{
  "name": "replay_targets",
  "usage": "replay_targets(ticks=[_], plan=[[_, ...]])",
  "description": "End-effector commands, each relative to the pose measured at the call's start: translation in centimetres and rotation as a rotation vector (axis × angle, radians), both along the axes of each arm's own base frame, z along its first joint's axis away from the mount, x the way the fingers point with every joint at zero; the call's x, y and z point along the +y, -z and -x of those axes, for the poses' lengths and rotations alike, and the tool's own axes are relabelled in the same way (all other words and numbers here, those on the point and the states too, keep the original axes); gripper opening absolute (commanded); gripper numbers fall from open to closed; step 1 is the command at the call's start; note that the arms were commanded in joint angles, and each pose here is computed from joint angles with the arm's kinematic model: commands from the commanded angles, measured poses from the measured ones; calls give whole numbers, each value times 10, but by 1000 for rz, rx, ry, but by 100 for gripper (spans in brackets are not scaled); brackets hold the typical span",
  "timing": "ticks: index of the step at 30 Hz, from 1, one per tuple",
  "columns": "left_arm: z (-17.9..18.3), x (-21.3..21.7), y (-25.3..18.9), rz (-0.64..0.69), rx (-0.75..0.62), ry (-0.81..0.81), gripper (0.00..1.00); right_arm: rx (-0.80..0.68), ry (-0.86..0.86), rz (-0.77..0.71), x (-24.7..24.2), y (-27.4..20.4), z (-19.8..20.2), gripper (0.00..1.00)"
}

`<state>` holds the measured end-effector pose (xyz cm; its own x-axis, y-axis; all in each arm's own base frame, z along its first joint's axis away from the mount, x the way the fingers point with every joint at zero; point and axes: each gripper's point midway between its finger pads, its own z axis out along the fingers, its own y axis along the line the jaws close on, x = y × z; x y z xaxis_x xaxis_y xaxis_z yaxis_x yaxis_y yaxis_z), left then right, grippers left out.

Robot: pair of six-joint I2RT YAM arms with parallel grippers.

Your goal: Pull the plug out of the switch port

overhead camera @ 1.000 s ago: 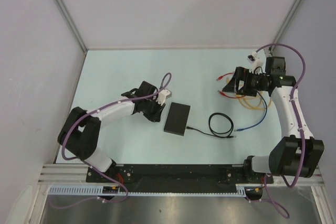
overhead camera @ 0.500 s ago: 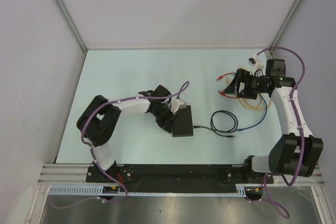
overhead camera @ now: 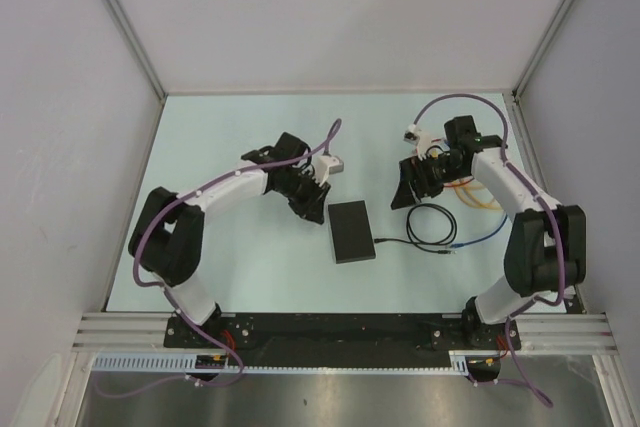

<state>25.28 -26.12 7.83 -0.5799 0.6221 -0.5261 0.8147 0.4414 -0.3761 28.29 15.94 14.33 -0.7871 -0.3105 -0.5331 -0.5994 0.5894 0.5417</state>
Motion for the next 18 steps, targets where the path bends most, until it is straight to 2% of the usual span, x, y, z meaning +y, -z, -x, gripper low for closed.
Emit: replay_targets(ticks=[1,3,8,10,12,14,18], plan=[[-14,-33,-51,144,88,-108,25,-78,-174,-23,8,7,-3,85],[-13,-46,-53,162,120,-76,27,-60,-230,-3,8,23,1,82],[-35,-56,-56,146,60,-60,26,11,-255,-24,13,39,7,80],[-38,-56,-46,140,52,-52,18,3,-244,-17,17,43,1,82],[-38,-55,-32,114,60,-54,18,11,-196,50,14,55,-9,87],[-31,-49,-17,90,76,-30,16,18,-209,88,11,65,-9,87],[-18,-44,1,74,116,-4,8,124,-262,38,16,73,9,81]])
